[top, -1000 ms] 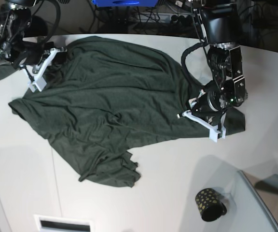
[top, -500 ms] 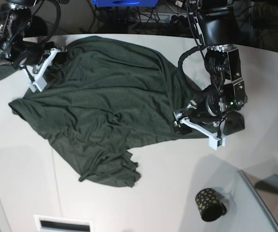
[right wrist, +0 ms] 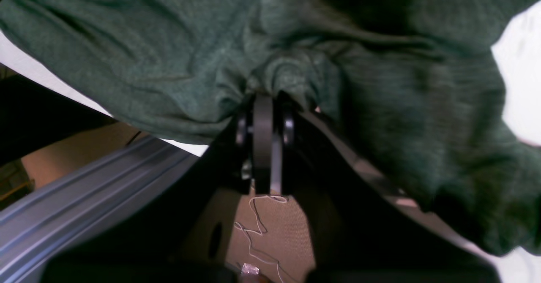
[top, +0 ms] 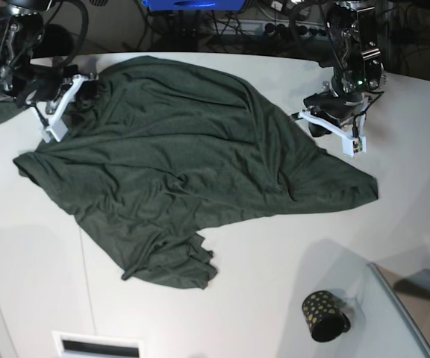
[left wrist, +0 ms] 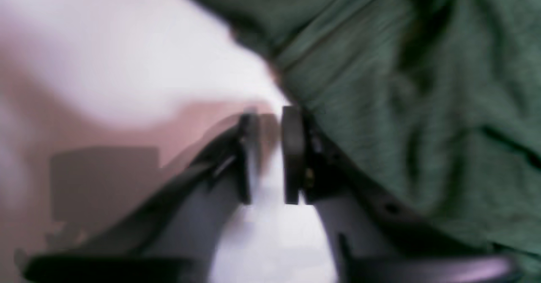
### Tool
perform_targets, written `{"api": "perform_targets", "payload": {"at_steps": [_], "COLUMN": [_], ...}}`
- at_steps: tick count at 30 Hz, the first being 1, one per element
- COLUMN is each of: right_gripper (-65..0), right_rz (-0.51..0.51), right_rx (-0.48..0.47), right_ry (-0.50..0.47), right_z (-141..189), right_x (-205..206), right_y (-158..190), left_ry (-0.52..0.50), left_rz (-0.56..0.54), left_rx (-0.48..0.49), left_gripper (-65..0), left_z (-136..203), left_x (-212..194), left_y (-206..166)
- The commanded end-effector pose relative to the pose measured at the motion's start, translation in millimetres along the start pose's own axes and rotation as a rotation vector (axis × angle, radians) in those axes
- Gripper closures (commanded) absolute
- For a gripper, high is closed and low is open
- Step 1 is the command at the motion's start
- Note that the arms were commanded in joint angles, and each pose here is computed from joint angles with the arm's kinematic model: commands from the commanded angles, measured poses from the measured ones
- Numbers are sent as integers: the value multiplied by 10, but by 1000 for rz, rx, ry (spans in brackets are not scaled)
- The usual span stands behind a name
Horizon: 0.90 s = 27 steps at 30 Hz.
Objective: Layout the t-shirt on the table in an organized manner, then fold the t-shirt properly
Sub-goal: 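Pull the grasped shirt side outward with the left gripper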
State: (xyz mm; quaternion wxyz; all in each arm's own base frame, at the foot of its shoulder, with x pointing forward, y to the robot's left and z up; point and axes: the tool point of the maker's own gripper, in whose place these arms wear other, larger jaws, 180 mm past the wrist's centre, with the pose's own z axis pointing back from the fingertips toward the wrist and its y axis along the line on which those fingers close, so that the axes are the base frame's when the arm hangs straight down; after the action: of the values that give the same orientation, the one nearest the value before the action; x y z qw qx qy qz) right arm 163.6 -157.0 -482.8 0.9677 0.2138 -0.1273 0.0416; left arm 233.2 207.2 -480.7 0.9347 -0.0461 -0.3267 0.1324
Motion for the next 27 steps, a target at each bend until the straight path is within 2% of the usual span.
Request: {"api": "perform_targets", "payload": {"at_steps": [1,6,8,14,18,19,20,23,24,27], "right_gripper": [-2,-2,-2,-2,-2,-2,-2,-2,-2,-2], "right_rz": [14,12,12,12,12,12,12,12,12,12], "right_rx": [-2,-2,-2,-2,-1,-1,-1,-1,-1,-1], "right_ry": [-38,-35,-35,-35,-36,-36,-36,-36,-37,-40], "right_z": [52,51,51,49,47,47,47,47,47,47], "right_x": [114,99,99,103,107,107,107,107,110,115], "right_y": [-12,-12,-12,-12,-12,-12,-12,-12,-12,-12], "left_ry": [-46,-45,-46,-71,-42,-36,-29,-27,-31,-55], "left_rz": [3,8,12,19,-24,-29,-33,-27,-27,-34], "left_rx": [-19,-21,-23,-36,-88,-93,-98,-96,-95,-98], "left_gripper": [-160,-316,-349,-352,-347,-329,-283,-38,0,0], "left_z": [-2,-9,-25,-89,-143,-147,-155,-158,-147,-97], "left_x": [136,132,144,305,219,198,172,162,170,244], "left_y": [-45,-47,-52,-120,-358,-379,-405,-399,-390,-407]}}
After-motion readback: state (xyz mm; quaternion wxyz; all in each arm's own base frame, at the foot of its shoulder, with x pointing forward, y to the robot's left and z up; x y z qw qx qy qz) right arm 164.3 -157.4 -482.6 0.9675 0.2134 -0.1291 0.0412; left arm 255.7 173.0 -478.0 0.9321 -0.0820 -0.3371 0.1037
